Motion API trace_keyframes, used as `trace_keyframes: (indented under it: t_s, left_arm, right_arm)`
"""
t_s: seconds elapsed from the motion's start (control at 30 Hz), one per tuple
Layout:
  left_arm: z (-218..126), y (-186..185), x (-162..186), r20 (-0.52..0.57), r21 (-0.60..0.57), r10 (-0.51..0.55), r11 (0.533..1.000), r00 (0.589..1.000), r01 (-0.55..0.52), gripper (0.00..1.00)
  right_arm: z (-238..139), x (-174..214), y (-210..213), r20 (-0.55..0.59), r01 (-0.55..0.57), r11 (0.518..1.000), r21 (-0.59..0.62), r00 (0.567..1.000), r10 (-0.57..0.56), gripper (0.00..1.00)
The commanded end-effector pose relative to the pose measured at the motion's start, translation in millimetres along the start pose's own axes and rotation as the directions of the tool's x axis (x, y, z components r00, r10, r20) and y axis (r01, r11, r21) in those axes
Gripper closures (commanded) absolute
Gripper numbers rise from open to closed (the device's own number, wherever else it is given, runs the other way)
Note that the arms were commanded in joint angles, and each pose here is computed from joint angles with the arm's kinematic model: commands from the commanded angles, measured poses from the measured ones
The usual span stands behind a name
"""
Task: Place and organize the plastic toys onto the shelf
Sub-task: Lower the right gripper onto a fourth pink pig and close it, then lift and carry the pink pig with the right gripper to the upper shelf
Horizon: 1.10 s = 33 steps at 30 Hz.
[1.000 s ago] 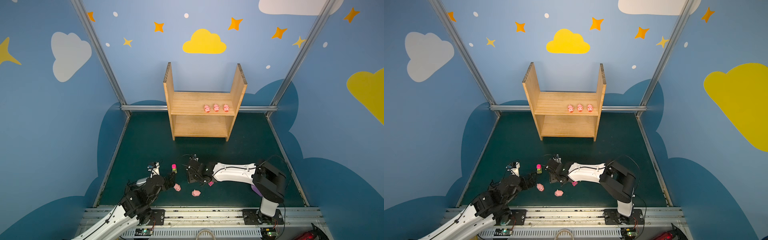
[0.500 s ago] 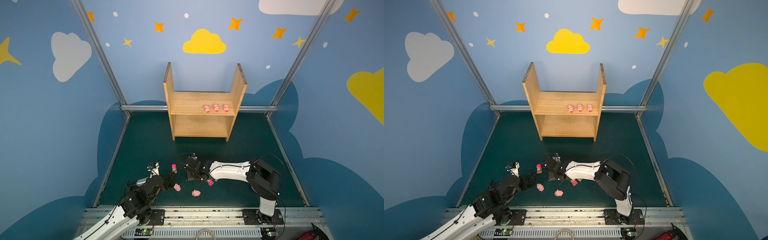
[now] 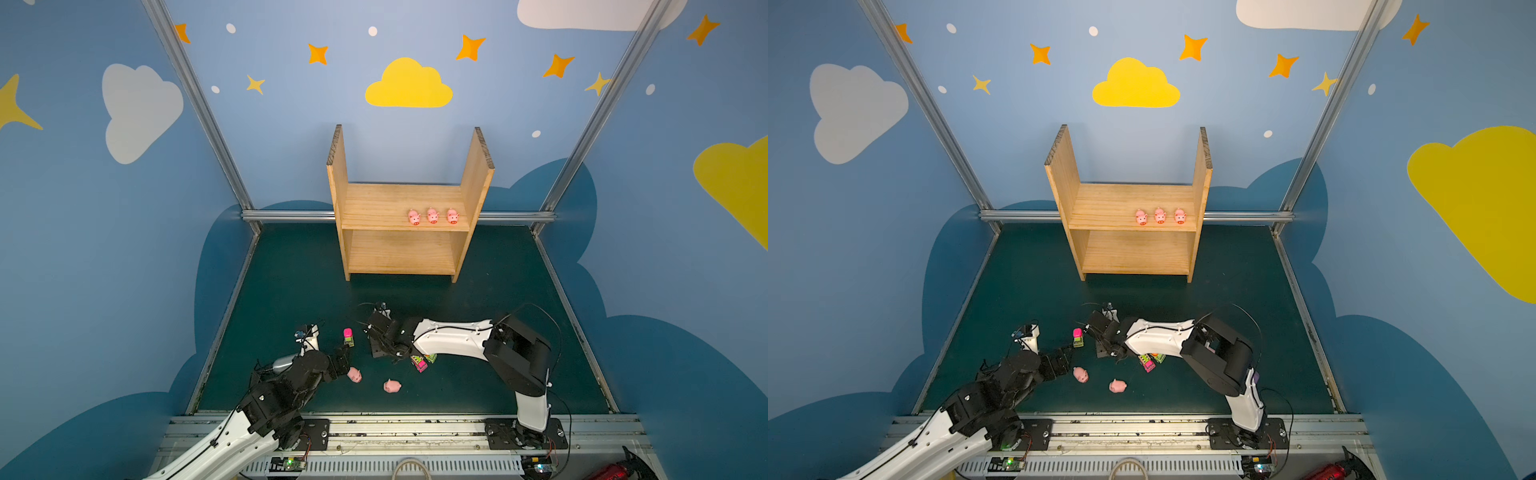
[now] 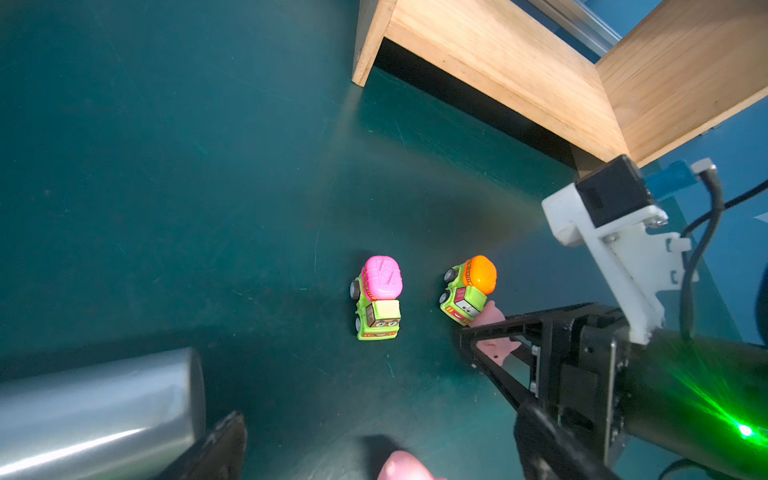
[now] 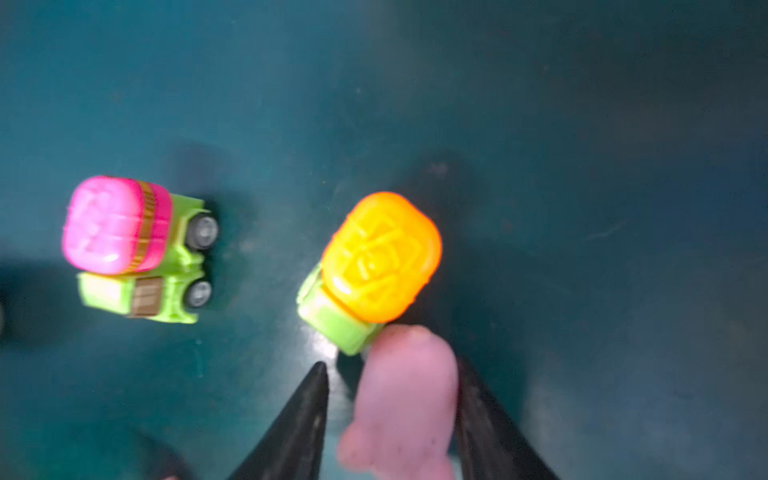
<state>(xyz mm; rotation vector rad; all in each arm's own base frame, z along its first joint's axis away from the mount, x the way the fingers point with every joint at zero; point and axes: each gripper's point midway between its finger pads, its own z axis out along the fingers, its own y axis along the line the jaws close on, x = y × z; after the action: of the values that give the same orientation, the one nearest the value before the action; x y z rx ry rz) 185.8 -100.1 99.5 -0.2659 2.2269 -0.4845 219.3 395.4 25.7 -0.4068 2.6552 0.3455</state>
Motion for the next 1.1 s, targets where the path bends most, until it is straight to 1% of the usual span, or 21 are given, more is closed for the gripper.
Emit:
trace_keyframes:
  t_s: [0.0,0.23,0.4,0.5,0.57,0.63,0.77,0.93,1.07]
  left_arm:
    - [-1,1,-2,0.008,-0.011,-0.001,1.0,1.0,0.001,0.0]
    - [-1,1,-1,0.005,-0.009,-0.001,1.0,1.0,0.001,0.0]
    - [-1,2,-1,0.003,-0.011,-0.001,1.0,1.0,0.001,0.0]
    - [-1,1,-1,0.004,-0.01,-0.001,1.0,1.0,0.001,0.0]
    - [-1,1,-2,0.004,-0.01,-0.002,1.0,1.0,0.002,0.0]
    - [-1,1,-2,0.003,-0.01,0.002,1.0,1.0,-0.002,0.0]
    - [-3,-2,-5,0.007,-0.008,0.011,1.0,1.0,-0.011,0.0]
    - [-6,-9,-14,0.017,-0.007,0.029,1.0,0.999,-0.029,0.0]
    - [-11,-18,-28,0.033,-0.007,0.055,0.998,0.998,-0.055,0.0]
  right_arm:
    - [7,7,-17,-0.02,0.042,0.996,0.079,0.999,-0.04,0.54]
    - [11,11,-29,-0.012,0.064,0.991,0.121,0.998,-0.063,0.64]
    - [16,13,-31,0.03,0.076,0.99,0.121,0.996,-0.08,0.64]
    - [19,16,-33,0.036,0.082,0.989,0.126,0.996,-0.087,0.65]
    - [18,16,-33,0.042,0.088,0.987,0.136,0.995,-0.095,0.67]
    - [15,15,-32,0.047,0.101,0.985,0.141,0.993,-0.108,0.71]
    - [-2,8,-29,0.068,0.119,0.983,0.143,0.989,-0.13,0.74]
    - [-33,-9,-27,0.102,0.138,0.98,0.142,0.983,-0.153,0.74]
    - [-65,-30,-23,0.141,0.159,0.976,0.149,0.974,-0.18,0.74]
